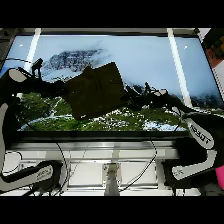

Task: Fold the clothes and pants, and hang the long-sleeved shirts on hangers.

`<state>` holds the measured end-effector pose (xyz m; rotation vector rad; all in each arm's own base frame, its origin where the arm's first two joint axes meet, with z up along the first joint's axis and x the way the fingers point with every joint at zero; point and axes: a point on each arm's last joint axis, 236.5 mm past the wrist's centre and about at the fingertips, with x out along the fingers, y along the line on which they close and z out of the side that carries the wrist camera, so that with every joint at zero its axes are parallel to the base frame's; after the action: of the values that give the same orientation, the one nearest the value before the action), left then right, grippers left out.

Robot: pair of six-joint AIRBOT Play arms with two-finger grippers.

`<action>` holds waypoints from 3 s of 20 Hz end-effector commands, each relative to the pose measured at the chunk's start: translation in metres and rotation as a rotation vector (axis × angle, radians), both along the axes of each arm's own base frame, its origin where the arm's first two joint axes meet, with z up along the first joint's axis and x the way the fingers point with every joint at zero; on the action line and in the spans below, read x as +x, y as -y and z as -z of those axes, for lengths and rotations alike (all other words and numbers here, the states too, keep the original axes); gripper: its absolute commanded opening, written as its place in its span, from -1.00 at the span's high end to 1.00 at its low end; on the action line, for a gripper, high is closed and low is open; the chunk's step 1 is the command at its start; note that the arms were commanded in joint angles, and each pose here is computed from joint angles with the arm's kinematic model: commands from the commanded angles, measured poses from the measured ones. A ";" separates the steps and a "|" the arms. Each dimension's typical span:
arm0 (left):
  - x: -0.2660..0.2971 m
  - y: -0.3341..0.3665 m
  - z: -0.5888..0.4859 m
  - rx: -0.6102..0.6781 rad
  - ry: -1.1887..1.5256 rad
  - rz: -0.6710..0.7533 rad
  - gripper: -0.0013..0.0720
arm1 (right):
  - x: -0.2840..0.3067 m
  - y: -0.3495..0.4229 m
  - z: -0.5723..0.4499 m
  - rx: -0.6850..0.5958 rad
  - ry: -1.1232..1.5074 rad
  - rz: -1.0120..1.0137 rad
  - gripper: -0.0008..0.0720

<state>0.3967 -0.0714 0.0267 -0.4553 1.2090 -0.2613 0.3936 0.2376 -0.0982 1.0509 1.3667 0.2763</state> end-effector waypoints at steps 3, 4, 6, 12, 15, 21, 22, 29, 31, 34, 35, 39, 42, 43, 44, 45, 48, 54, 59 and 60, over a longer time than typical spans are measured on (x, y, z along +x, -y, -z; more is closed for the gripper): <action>0.000 -0.001 0.000 0.000 0.001 -0.002 0.21 | 0.024 0.003 0.004 -0.004 -0.022 0.182 0.77; 0.000 -0.001 0.001 0.004 0.000 -0.001 0.31 | 0.027 0.004 0.002 -0.006 -0.013 0.182 0.92; 0.000 -0.002 0.001 0.009 0.002 0.003 0.63 | 0.041 0.014 -0.007 -0.008 0.018 0.199 0.92; -0.004 0.000 0.007 0.024 0.008 0.051 0.92 | 0.130 0.138 -0.054 -0.158 0.246 0.340 0.93; -0.020 0.008 0.026 0.011 -0.042 0.075 0.92 | 0.160 0.191 -0.071 -0.193 0.307 0.415 0.91; -0.012 0.043 0.054 -0.003 0.031 0.045 0.92 | 0.155 0.180 -0.098 -0.197 0.323 0.243 -0.48; -0.001 0.048 0.048 -0.024 0.072 0.018 0.83 | 0.141 0.170 -0.098 -0.194 0.291 0.155 0.36; 0.018 0.064 0.080 -0.133 0.015 -0.090 -0.66 | 0.077 0.107 -0.099 -0.171 0.348 -0.150 0.93; 0.027 0.071 0.094 -0.193 -0.001 -0.126 -0.66 | 0.053 0.082 -0.112 -0.099 0.398 -0.111 0.93; 0.038 0.072 0.117 -0.224 -0.015 -0.177 -0.66 | 0.022 0.068 -0.131 -0.032 0.452 0.069 0.93; 0.042 0.068 0.124 -0.213 -0.011 -0.198 -0.66 | 0.012 0.069 -0.135 -0.046 0.476 0.106 0.92; 0.056 0.055 0.137 -0.171 0.023 -0.256 -0.65 | -0.020 0.047 -0.149 -0.029 0.512 0.060 0.89; 0.063 0.057 0.136 -0.183 0.027 -0.264 -0.02 | -0.030 0.033 -0.148 0.024 0.445 0.058 -0.01; 0.066 0.057 0.134 -0.184 0.034 -0.263 0.83 | -0.035 0.030 -0.145 0.054 0.380 0.074 0.04; 0.067 0.058 0.131 -0.186 0.038 -0.257 0.92 | -0.040 0.029 -0.141 0.056 0.349 0.066 0.05; 0.065 0.062 0.130 -0.192 0.034 -0.236 0.93 | -0.046 0.028 -0.137 0.051 0.332 0.046 0.25; 0.052 0.082 0.124 -0.173 0.045 -0.106 0.93 | -0.076 0.026 -0.106 0.049 0.202 0.012 0.30; 0.035 0.132 0.091 -0.107 0.152 0.078 0.93 | -0.123 0.027 -0.048 0.089 -0.110 0.122 -0.23; 0.029 0.149 0.084 -0.102 0.175 0.122 0.93 | -0.096 0.049 -0.026 0.012 -0.080 0.250 -0.62; 0.028 0.149 0.084 -0.096 0.176 0.127 0.93 | -0.092 0.052 -0.023 0.003 -0.081 0.271 -0.62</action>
<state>0.4273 -0.2140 -0.0607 -0.4616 1.0667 -0.4440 0.2892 0.1976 -0.0634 1.2236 1.3261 0.1223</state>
